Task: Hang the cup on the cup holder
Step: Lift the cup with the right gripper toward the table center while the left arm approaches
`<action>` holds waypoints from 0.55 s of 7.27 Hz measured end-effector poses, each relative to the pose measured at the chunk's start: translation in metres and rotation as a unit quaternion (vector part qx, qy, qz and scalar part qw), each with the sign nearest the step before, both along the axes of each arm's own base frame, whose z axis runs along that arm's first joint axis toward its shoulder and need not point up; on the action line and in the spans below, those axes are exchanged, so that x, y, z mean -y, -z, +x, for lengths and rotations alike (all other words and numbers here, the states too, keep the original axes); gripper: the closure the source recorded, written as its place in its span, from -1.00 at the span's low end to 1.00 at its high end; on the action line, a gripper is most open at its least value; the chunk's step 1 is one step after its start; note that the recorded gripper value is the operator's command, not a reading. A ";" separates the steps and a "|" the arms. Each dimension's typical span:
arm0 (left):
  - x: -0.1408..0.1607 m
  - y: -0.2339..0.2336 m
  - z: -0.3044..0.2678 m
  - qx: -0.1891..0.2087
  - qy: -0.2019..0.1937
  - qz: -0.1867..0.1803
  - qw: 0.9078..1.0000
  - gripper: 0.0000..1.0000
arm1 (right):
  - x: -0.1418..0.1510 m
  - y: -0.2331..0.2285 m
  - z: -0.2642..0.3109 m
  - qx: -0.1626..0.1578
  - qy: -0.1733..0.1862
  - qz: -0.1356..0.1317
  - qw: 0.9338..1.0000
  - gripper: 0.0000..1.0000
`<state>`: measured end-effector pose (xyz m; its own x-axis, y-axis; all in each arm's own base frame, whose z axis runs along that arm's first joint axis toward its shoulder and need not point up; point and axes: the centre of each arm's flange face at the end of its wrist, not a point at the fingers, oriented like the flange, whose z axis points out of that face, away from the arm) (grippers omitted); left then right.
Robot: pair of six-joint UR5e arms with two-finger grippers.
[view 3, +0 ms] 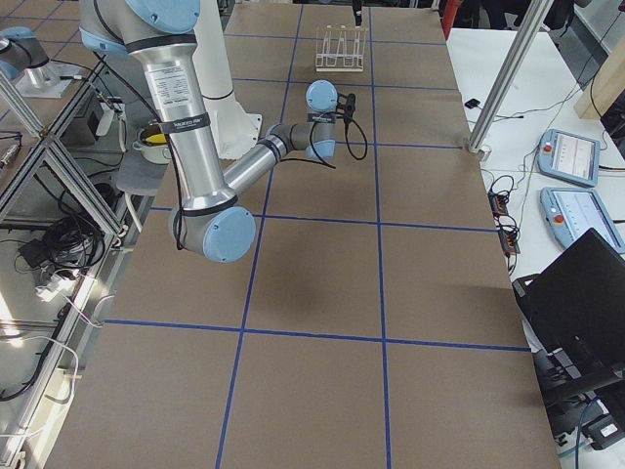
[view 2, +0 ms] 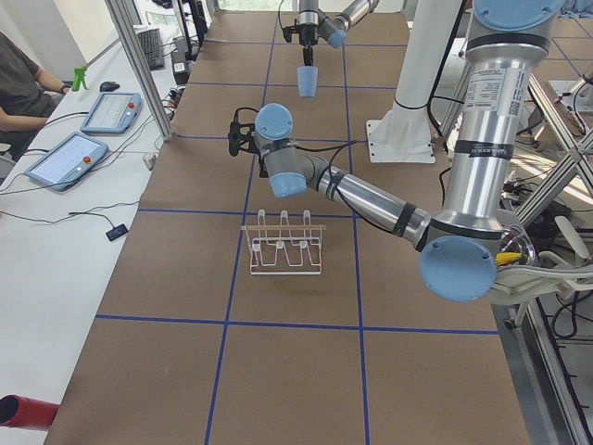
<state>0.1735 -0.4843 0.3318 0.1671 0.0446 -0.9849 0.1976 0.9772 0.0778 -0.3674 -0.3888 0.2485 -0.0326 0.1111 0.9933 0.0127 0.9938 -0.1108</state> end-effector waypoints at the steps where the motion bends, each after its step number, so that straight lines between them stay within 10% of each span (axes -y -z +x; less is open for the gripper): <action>1: 0.006 0.021 0.011 -0.017 -0.003 -0.005 1.000 -0.97 | -0.003 0.001 -0.003 0.013 -0.005 -0.004 1.000 1.00; 4: 0.000 0.045 0.069 -0.083 -0.008 -0.011 0.996 -0.97 | -0.012 0.010 -0.006 0.068 -0.033 -0.057 0.996 1.00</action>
<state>0.2427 -0.4846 0.2867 0.0010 0.0240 -0.9997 0.1896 0.9816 0.0238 -0.3731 -0.3765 0.2386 -0.1763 0.2152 0.9605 -0.0293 0.9742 -0.2236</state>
